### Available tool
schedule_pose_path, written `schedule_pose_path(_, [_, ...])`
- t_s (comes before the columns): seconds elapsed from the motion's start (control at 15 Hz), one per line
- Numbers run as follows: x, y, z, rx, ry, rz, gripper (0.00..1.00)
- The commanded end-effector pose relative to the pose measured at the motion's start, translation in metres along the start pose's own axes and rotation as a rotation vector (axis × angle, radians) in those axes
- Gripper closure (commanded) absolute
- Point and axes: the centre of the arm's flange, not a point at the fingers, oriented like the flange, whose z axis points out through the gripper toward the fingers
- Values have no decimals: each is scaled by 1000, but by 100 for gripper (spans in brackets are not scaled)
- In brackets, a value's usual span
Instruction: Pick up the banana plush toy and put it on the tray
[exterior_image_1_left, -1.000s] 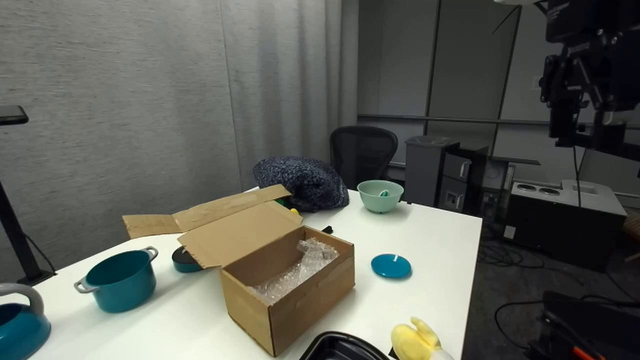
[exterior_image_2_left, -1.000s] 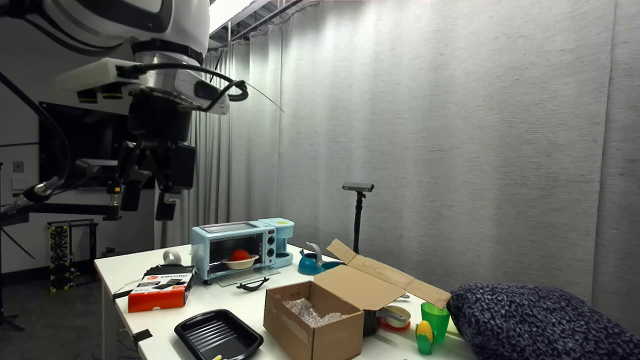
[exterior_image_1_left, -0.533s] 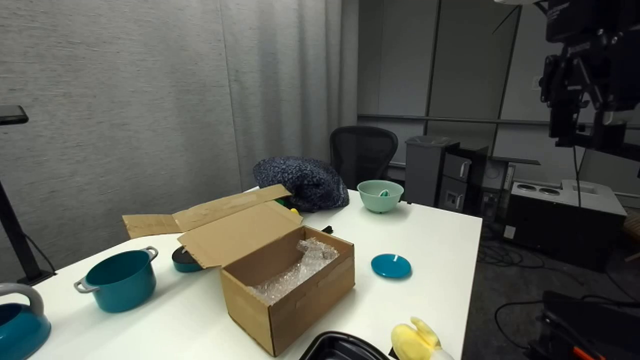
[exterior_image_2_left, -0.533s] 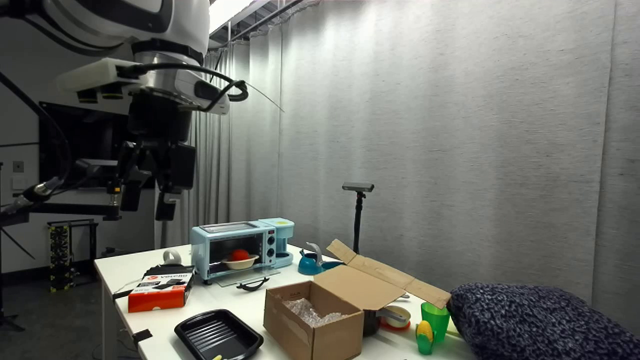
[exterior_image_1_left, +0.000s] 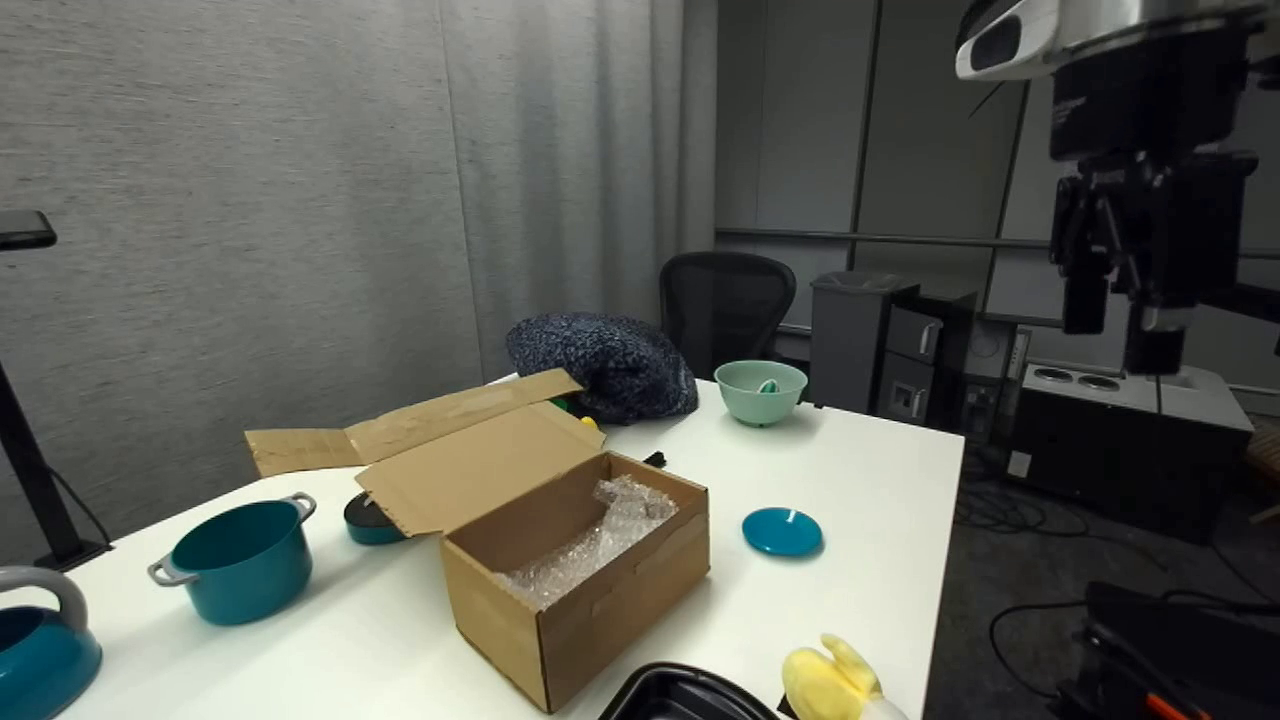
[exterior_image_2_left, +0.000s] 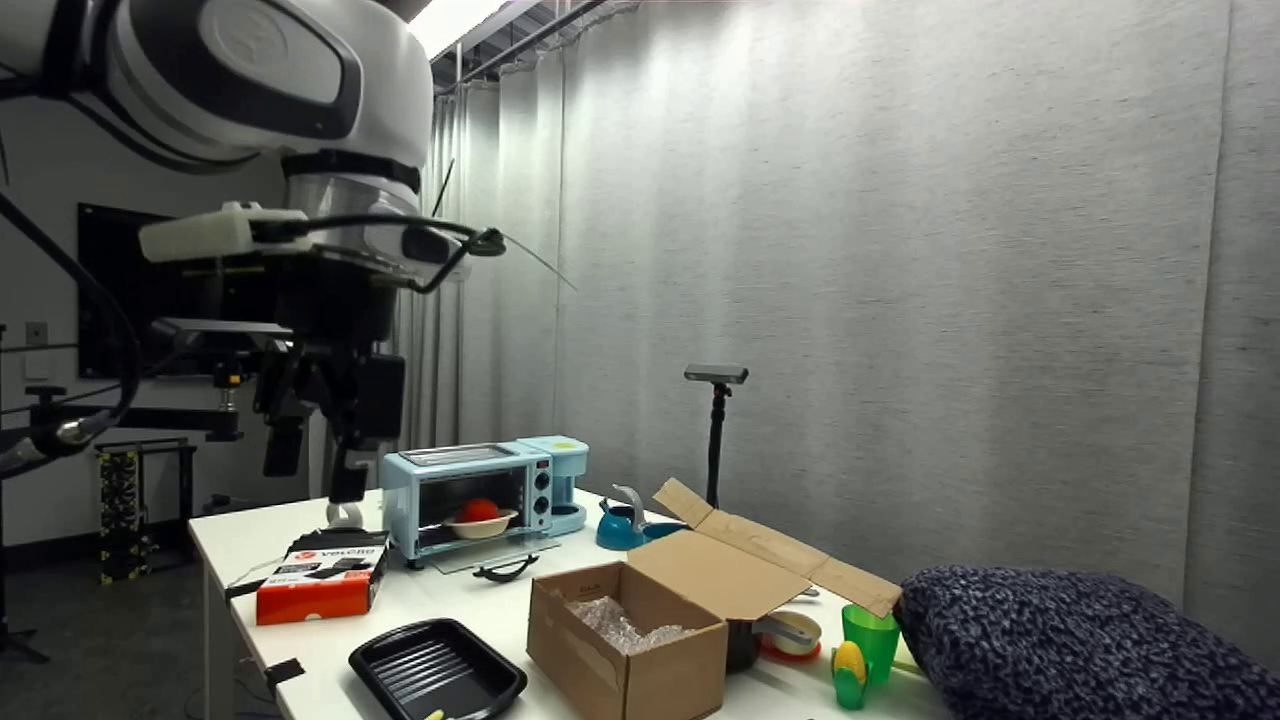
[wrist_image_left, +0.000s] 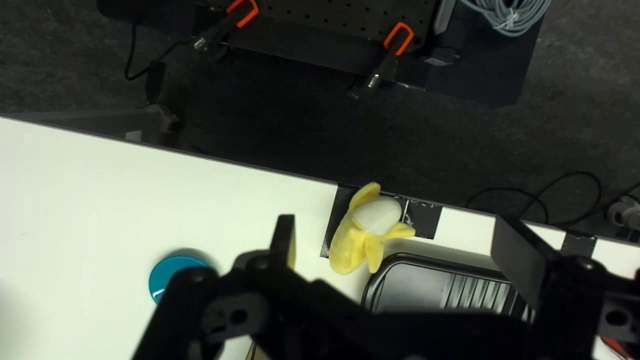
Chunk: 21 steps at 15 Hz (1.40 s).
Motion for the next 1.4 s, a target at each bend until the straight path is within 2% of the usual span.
schedule_pose_path(0.0, [21, 4, 49, -5, 18, 32, 0])
schedule_pose_path(0.13, [26, 5, 69, 2, 9, 49, 0])
schedule_pose_path(0.2, [19, 3, 53, -1, 4, 22, 0])
schedule_pose_path(0.33, [23, 4, 68, 0, -10, 29, 0])
schedule_pose_path(0.53, [24, 4, 70, 0, -13, 31, 0])
schedule_pose_path(0.67, [25, 5, 84, -3, 28, 51, 0])
schedule_pose_path(0.93, [55, 5, 118, -32, 133, 64, 0])
schedule_pose_path(1.33, [87, 8, 175, -32, 113, 61, 0])
